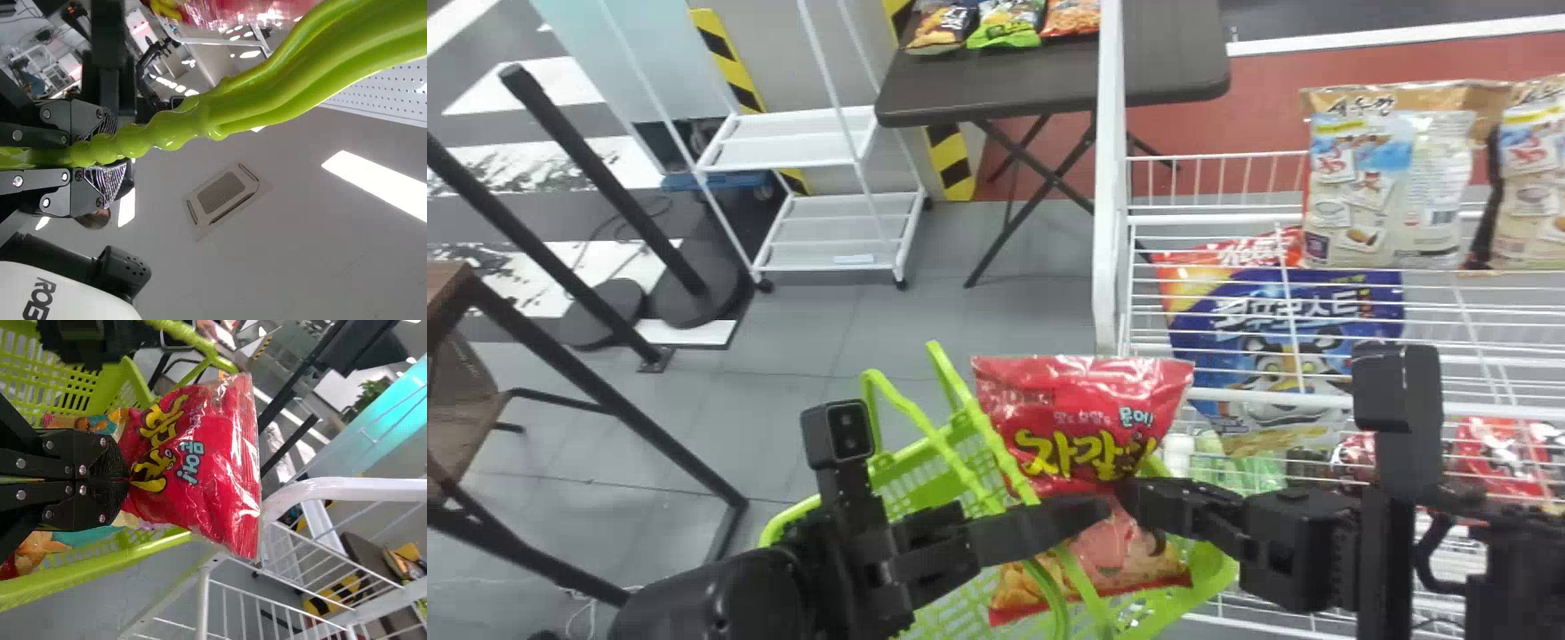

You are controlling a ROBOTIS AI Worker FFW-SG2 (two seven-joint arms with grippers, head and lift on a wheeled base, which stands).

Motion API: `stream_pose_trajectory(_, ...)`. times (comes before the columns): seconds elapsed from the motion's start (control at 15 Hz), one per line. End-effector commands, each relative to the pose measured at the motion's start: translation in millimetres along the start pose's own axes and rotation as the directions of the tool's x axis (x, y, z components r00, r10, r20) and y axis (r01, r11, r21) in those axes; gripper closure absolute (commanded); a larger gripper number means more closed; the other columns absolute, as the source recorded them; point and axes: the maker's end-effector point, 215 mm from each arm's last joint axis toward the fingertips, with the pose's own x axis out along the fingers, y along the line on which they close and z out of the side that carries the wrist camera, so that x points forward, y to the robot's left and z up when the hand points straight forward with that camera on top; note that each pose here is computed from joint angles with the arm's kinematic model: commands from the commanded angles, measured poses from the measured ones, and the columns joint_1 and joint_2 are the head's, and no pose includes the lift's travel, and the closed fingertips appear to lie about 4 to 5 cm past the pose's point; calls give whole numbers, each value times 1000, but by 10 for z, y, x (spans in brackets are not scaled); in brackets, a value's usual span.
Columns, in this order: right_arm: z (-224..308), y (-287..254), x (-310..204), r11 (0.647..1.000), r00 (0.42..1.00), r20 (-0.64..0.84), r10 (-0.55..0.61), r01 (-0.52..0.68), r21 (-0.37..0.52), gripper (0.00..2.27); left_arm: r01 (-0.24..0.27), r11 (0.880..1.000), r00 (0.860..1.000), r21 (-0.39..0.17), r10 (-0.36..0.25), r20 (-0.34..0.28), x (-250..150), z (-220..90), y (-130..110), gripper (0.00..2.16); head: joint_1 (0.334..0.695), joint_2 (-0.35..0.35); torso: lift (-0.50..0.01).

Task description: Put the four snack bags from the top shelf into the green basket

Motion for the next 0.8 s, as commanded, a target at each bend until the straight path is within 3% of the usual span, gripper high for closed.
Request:
stream_pose_trajectory(0.0,-88,-28,66,1000,999,-34,3,-3,7,-2,12,1000,1000,-2,-12,0,10,-7,-21,2148,695,263,0)
stream_pose_trajectory(0.2,23,6,-4,999,999,-5,37,-36,23,43,18,1000,1000,-5,-18,-6,39,-27,-19,2145,695,272,0)
stream_pose_trajectory(0.4,548,-248,-413,999,992,124,7,-12,40,60,18,1000,1000,-6,-18,-7,37,-29,-25,2145,695,245,0)
stream_pose_trajectory(0.53,1185,-771,-805,992,955,267,-125,123,26,70,17,1000,1000,-5,-17,-8,27,-28,-31,2148,695,194,0)
stream_pose_trajectory(0.67,1573,-1422,-1043,956,895,345,-284,291,34,70,17,1000,1000,-3,-17,-9,18,-16,-43,2148,695,108,0)
stream_pose_trajectory(0.73,1807,-1679,-1143,935,850,406,-335,354,31,70,17,1000,1000,-5,-17,-8,19,-22,-39,2148,695,4,0)
